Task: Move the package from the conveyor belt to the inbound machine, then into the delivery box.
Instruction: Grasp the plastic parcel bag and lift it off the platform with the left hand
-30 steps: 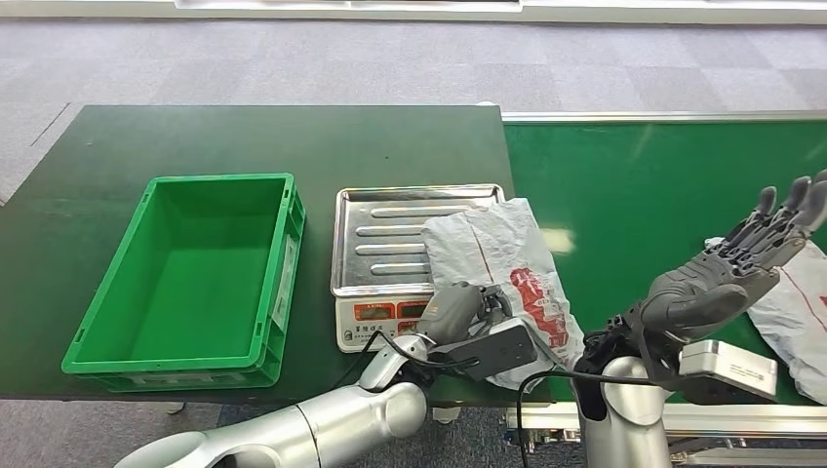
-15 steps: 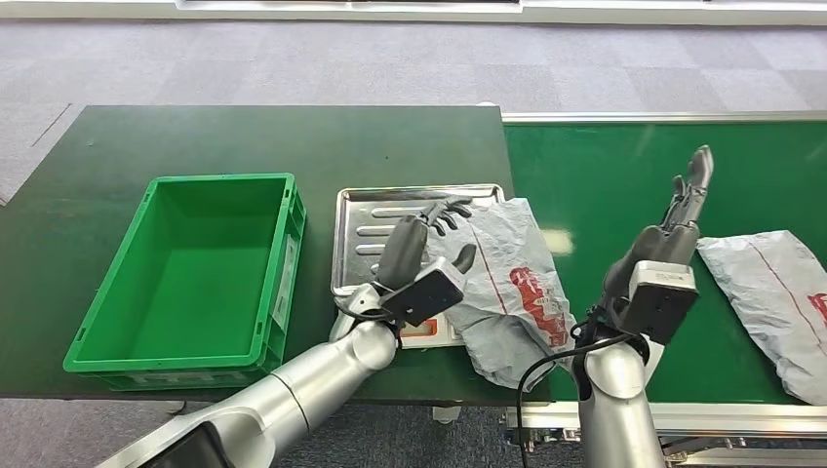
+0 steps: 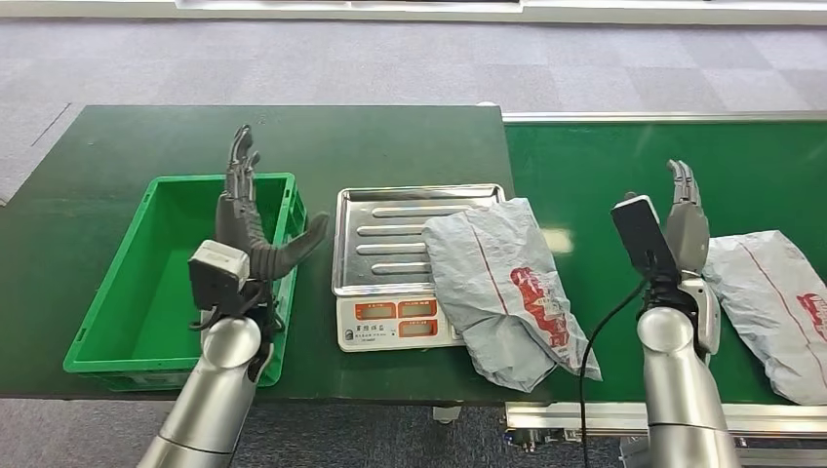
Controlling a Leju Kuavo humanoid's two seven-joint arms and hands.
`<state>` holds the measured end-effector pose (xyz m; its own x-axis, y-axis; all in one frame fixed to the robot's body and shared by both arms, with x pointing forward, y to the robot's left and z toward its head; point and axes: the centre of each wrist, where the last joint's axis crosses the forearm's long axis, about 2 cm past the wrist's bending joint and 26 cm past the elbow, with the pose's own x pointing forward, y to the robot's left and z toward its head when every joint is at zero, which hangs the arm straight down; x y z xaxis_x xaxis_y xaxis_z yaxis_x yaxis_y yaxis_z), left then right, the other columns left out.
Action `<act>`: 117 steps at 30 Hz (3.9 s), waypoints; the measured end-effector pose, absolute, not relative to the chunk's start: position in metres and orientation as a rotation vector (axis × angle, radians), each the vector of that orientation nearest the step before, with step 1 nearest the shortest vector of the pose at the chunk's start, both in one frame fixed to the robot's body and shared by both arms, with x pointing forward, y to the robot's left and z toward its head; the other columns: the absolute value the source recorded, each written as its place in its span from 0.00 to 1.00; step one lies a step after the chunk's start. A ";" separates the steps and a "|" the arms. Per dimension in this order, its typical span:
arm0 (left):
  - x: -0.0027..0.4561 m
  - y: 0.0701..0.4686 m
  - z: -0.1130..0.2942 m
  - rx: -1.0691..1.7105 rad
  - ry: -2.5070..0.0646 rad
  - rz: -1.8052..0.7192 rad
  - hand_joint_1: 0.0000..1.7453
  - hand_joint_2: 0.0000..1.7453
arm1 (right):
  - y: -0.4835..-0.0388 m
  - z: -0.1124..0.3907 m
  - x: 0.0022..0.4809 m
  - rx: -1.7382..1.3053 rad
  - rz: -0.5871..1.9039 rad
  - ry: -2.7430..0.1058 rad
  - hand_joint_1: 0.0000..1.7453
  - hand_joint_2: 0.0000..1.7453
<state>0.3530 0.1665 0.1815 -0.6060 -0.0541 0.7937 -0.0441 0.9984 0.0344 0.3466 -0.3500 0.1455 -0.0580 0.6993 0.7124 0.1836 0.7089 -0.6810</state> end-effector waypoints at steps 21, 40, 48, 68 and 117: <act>0.284 0.242 0.157 0.251 -2.258 0.175 0.00 1.00 | -0.357 0.092 0.281 -0.513 1.031 -1.463 0.00 1.00; 0.284 0.246 0.160 0.247 -2.246 0.179 0.00 1.00 | -0.348 0.062 0.305 -0.589 1.029 -1.217 0.00 1.00; 0.287 0.246 0.161 0.252 -2.246 0.182 0.00 1.00 | -0.341 0.056 0.309 -0.573 0.971 -1.309 0.86 1.00; 0.286 0.246 0.159 0.250 -2.268 0.201 0.00 1.00 | -0.319 0.068 0.312 -0.360 0.781 -1.636 1.00 1.00; 0.295 0.246 0.161 0.250 -2.258 0.184 0.00 1.00 | -0.292 0.047 0.331 -0.205 1.040 -1.287 1.00 0.00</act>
